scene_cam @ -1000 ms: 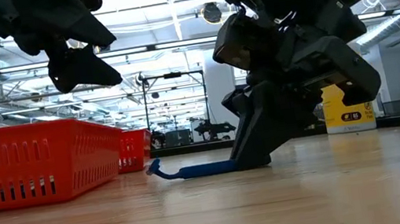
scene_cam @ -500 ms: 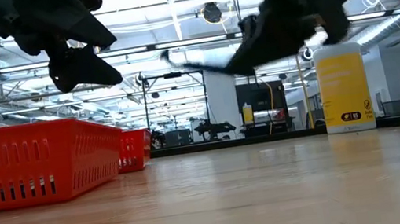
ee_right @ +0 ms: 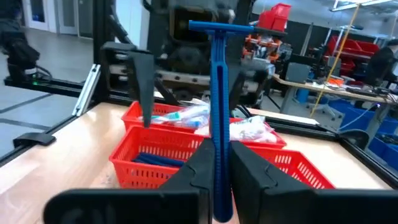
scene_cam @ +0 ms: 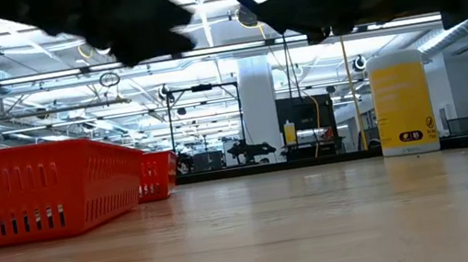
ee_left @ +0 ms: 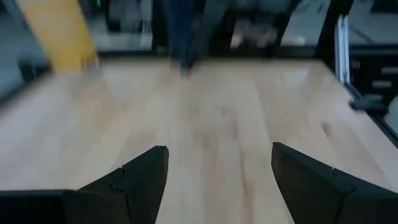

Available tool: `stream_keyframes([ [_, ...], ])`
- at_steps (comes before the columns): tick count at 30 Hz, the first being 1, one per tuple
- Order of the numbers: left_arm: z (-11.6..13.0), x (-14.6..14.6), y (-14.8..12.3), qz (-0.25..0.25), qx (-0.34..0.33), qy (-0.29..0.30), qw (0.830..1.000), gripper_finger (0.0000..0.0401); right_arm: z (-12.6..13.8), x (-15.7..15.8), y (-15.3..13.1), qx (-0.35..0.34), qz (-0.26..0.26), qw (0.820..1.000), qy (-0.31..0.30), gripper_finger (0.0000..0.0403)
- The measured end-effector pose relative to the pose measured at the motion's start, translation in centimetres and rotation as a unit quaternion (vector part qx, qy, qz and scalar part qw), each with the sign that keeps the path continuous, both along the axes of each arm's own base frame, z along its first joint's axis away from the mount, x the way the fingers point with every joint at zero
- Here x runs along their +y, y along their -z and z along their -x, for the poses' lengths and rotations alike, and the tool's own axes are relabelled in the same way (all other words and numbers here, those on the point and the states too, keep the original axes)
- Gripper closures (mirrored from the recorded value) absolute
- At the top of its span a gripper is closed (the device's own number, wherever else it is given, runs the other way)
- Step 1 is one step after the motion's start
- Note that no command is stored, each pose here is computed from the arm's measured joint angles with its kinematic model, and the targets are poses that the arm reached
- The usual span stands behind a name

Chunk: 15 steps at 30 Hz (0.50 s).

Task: Pick & Place Travel size toiletries
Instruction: Put the blue razor into the bottom right red basket

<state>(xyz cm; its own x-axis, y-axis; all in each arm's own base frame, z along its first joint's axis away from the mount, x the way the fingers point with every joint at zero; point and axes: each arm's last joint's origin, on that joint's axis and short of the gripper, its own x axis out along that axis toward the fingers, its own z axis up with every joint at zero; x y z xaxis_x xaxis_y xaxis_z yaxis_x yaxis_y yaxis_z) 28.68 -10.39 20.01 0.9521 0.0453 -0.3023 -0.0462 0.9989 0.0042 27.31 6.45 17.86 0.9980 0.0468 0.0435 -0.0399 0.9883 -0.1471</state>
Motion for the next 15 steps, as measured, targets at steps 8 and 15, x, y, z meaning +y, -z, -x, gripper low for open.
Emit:
stream_keyframes([
  [8,-2.3,0.9,-0.5,-0.043,-0.143,-0.011,0.989,0.0123,-0.2,0.2,0.0,-0.021,0.0,1.0,-0.002,0.0382],
  [15,-3.0,2.4,-0.1,-0.009,-0.15,-0.032,0.988,0.0123,-0.1,0.4,-0.3,-0.035,-0.001,0.999,-0.02,0.0382],
])
